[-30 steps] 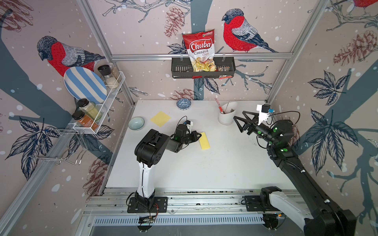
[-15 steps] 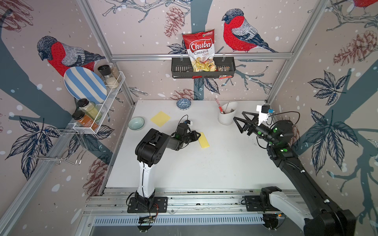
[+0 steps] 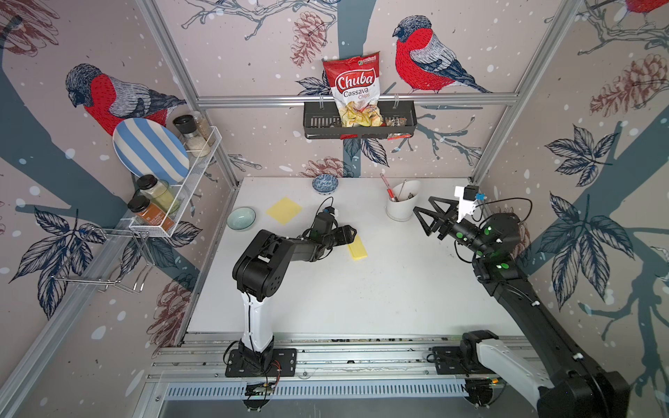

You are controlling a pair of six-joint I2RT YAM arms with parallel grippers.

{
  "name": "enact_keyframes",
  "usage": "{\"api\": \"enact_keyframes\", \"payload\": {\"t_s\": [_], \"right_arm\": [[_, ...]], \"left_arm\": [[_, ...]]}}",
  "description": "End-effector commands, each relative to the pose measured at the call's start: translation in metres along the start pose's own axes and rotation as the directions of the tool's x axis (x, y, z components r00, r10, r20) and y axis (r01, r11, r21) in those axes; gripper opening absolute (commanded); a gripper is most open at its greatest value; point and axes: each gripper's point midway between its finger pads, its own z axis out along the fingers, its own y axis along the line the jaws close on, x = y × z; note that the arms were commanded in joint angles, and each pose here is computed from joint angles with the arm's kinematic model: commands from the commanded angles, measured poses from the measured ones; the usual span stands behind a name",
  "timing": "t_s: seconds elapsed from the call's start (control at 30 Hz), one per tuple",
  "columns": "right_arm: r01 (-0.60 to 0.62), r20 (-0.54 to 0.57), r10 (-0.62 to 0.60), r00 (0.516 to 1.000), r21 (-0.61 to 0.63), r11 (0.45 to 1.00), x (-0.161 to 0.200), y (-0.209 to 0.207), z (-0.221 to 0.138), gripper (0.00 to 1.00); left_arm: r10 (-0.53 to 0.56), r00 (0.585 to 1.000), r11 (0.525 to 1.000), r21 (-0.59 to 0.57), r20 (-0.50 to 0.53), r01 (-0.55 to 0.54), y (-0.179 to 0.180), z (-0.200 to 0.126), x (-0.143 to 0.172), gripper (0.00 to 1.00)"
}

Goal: Fold the square paper along the opposite sides
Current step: Place the paper at the center of the board, then move the paper at the center of the board.

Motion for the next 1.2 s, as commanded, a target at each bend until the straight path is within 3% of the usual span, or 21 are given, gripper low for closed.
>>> {"api": "enact_keyframes", "payload": {"t_s": [0.0, 0.17, 0.27, 0.53, 0.6, 0.63, 0.8, 1.0, 1.17], "right_arm": [[0.010, 0.023, -0.010, 1.000, -0.022, 1.000, -0.006, 0.005, -0.001, 0.98], [0.009, 0.022, -0.008, 1.000, -0.026, 1.000, -0.005, 0.006, -0.001, 0.98], [0.008, 0.021, -0.007, 1.000, -0.025, 1.000, -0.005, 0.006, -0.001, 0.98], [0.005, 0.020, -0.005, 1.000, -0.040, 0.999, -0.005, 0.008, -0.001, 0.98], [0.002, 0.017, -0.001, 1.000, -0.042, 0.999, -0.005, 0.008, 0.000, 0.98], [-0.002, 0.014, 0.003, 1.000, -0.037, 0.999, -0.003, 0.007, 0.001, 0.98], [-0.017, -0.047, 0.017, 0.999, -0.007, 1.000, 0.009, 0.004, 0.014, 0.97], [0.025, -0.233, -0.009, 0.972, 0.064, 0.998, 0.051, 0.019, 0.054, 0.96], [-0.044, -0.342, 0.069, 0.937, 0.079, 0.996, 0.091, 0.028, 0.084, 0.88]], "left_arm": [[0.034, 0.998, 0.978, -0.205, -0.047, -0.043, 0.031, -0.008, 0.008, 0.84], [0.110, 0.993, 0.938, -0.328, -0.038, -0.116, 0.032, -0.015, -0.004, 0.85], [0.125, 0.992, 0.932, -0.346, 0.022, -0.110, 0.026, -0.026, -0.020, 0.85], [0.232, 0.927, 0.890, -0.448, 0.295, -0.080, 0.005, -0.121, -0.105, 0.81], [0.230, 0.910, 0.887, -0.459, 0.343, -0.051, 0.010, -0.144, -0.124, 0.73], [0.225, 0.904, 0.886, -0.463, 0.364, -0.034, 0.014, -0.155, -0.132, 0.65], [0.155, 0.893, 0.888, -0.456, 0.423, 0.062, 0.044, -0.179, -0.153, 0.03], [0.046, 0.904, 0.887, -0.433, 0.425, 0.158, 0.082, -0.166, -0.162, 0.00], [-0.104, 0.909, 0.886, -0.378, 0.403, 0.269, 0.128, -0.138, -0.164, 0.00]]}}
